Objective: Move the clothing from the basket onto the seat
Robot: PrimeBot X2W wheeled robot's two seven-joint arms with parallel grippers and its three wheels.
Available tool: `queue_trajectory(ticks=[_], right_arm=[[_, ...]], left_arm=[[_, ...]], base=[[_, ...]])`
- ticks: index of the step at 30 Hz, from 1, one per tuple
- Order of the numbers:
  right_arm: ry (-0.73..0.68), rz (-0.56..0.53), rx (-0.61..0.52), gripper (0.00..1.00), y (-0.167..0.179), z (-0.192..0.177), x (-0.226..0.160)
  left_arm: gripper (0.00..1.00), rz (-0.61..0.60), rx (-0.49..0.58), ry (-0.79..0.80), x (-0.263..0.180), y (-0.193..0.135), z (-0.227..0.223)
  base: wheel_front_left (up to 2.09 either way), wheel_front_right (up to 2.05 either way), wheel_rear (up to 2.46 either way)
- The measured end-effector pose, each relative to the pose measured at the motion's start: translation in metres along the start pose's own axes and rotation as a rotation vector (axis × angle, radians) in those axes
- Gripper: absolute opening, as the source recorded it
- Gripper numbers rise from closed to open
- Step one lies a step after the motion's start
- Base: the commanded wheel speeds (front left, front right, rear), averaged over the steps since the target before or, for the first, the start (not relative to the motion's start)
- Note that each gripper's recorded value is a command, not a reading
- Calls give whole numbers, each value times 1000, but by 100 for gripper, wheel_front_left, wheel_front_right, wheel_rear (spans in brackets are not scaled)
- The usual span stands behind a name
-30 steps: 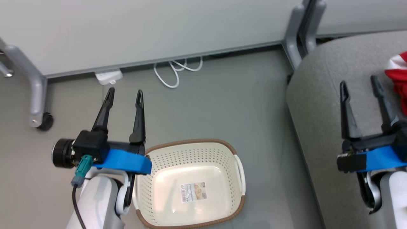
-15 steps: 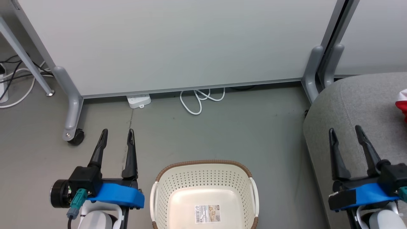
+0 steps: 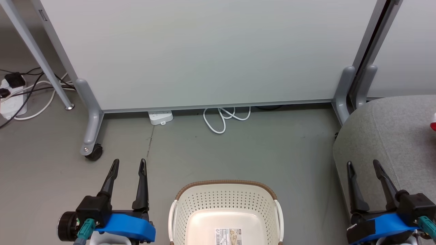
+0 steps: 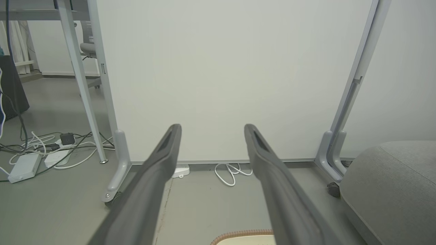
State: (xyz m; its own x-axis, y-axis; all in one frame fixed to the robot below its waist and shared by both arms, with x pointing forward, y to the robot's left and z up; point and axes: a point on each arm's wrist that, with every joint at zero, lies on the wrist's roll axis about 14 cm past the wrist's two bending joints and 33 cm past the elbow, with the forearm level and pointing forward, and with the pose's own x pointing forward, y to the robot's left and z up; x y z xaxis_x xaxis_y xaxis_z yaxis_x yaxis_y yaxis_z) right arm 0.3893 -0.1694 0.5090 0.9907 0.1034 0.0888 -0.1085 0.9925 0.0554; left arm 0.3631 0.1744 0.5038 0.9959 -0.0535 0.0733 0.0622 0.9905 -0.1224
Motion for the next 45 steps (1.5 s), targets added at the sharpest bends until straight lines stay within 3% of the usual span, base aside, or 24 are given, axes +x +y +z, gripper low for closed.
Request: queue_trajectory(ticks=[15,16,22,45], right_arm=[[9,18,13,100,9,-3,3],[9,20,13,0,9,-3,3],[84,6,36,0,8,-25,-5],[110,-114,451,0,-10,-28,-8]], left_arm=[[100,26,-2,10,-8,8,-3],[0,26,-1,11,-8,8,-3],[0,48,-24,105,-24,11,-32],[0,164,-423,120,-19,29,-33]], base=[[0,0,0],[0,0,0],[0,0,0],[0,0,0]])
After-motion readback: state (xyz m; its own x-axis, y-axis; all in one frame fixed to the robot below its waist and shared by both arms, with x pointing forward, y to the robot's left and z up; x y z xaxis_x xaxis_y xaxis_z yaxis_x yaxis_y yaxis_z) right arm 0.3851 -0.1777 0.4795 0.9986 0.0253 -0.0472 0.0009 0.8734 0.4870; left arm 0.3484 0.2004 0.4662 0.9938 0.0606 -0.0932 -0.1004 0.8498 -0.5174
